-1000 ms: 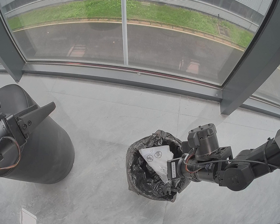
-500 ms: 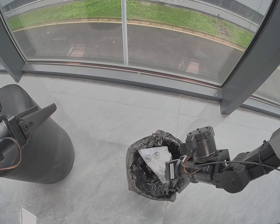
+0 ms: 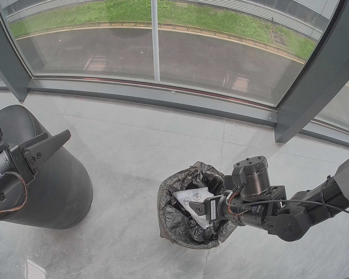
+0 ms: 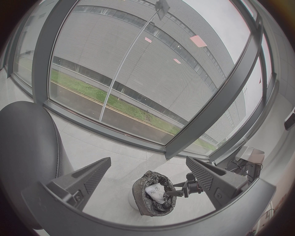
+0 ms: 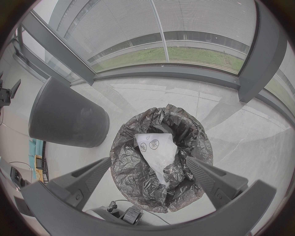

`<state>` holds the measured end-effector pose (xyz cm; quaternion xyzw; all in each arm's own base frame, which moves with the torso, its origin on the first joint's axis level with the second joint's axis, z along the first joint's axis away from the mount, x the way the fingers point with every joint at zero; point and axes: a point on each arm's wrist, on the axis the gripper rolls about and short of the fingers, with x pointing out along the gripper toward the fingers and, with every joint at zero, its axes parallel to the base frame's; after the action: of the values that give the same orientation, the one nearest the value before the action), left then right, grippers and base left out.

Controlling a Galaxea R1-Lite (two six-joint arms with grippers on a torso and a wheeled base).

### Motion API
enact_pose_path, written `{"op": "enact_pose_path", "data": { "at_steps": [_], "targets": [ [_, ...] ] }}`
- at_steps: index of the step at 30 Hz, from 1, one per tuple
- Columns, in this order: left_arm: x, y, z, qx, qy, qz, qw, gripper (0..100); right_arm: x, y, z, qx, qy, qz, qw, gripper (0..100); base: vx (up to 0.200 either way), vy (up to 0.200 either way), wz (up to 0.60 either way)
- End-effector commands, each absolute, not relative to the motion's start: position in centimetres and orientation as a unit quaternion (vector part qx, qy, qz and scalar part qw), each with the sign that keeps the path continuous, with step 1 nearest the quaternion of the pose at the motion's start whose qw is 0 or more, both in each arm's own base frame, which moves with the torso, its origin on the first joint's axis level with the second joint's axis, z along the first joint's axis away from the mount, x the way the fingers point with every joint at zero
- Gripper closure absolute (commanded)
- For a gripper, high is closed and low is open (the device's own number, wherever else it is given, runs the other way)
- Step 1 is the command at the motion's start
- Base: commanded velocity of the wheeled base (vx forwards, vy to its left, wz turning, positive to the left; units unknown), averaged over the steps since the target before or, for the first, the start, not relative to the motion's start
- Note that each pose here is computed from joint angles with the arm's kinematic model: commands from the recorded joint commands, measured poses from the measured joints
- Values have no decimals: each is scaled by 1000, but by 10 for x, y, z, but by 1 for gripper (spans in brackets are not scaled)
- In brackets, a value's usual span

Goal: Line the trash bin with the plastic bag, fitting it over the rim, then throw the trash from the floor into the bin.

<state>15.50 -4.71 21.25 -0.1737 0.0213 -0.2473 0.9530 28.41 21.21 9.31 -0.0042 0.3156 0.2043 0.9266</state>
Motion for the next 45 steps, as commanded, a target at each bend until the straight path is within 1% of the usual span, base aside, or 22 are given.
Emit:
{"op": "enact_pose_path", "data": {
  "at_steps": [1,7,14,24,27,28,33,36,40,45],
  "targets": [
    [155,-47,212,-173,22,-247,953,0,283,214,90,-7,319,206,925,0,0,0,0],
    [155,-47,211,-173,25,-247,953,0,292,225,83,-21,318,219,922,0,0,0,0],
    [155,-47,211,-172,24,-247,953,0,301,235,46,-37,348,219,911,0,0,0,0],
    [157,-48,208,-172,31,-247,953,0,308,244,26,-35,352,233,906,0,0,0,0],
    [157,-48,208,-172,31,-247,953,0,309,244,26,-35,352,233,906,0,0,0,0],
    [158,-48,207,-172,33,-246,953,0,315,248,10,-42,359,229,904,0,0,0,0],
    [158,-48,207,-172,33,-246,953,0,324,250,-2,-39,342,229,910,0,0,0,0],
    [158,-48,207,-172,34,-247,953,0,334,245,-12,-63,323,232,915,0,0,0,0],
    [158,-48,206,-171,36,-248,953,0,343,241,-18,-62,310,228,921,0,0,0,0],
    [159,-48,205,-171,39,-247,953,0,350,238,-25,-61,311,219,923,0,0,0,0]
  ]
}}
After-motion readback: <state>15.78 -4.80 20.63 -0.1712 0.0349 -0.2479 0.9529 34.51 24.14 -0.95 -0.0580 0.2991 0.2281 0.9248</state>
